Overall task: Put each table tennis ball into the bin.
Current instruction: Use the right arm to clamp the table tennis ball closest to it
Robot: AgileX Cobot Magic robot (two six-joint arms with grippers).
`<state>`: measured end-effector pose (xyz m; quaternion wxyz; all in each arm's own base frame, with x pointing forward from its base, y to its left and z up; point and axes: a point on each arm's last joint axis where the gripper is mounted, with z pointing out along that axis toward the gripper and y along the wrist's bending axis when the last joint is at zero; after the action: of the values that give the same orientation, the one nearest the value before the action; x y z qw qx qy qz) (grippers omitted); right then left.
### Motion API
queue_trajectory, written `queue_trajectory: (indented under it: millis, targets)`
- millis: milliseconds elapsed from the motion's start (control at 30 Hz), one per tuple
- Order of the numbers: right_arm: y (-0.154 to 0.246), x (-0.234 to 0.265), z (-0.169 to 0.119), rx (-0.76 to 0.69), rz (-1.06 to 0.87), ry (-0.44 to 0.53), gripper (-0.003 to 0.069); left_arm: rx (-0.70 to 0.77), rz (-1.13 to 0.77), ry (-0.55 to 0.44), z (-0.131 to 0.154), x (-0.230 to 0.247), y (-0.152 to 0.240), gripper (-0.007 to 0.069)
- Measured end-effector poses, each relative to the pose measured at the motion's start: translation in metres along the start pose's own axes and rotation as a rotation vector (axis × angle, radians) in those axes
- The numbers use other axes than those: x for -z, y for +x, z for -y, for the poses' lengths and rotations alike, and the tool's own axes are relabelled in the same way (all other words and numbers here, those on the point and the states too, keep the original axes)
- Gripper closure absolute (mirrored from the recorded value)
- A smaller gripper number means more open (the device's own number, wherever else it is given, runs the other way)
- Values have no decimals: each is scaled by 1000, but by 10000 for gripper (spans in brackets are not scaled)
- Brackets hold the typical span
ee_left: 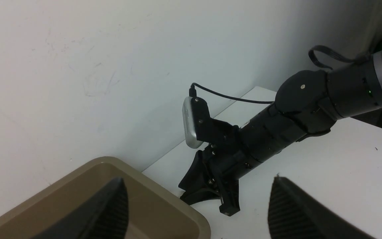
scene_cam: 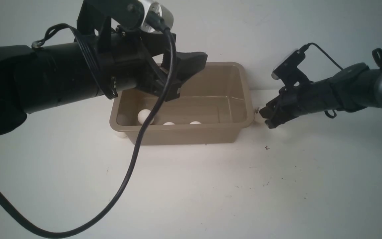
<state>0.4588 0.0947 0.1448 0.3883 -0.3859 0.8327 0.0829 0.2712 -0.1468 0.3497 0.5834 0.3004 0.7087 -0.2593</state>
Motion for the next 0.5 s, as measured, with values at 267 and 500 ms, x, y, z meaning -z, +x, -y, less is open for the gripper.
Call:
queue_trajectory:
  millis: [267,500]
  targets:
    - [-1,0,-2,-1,13,-22,300,0,0,0,0,0,0,112]
    - [-4,0,0,-33,41,-2,148,0,0,1,0,0,0,112]
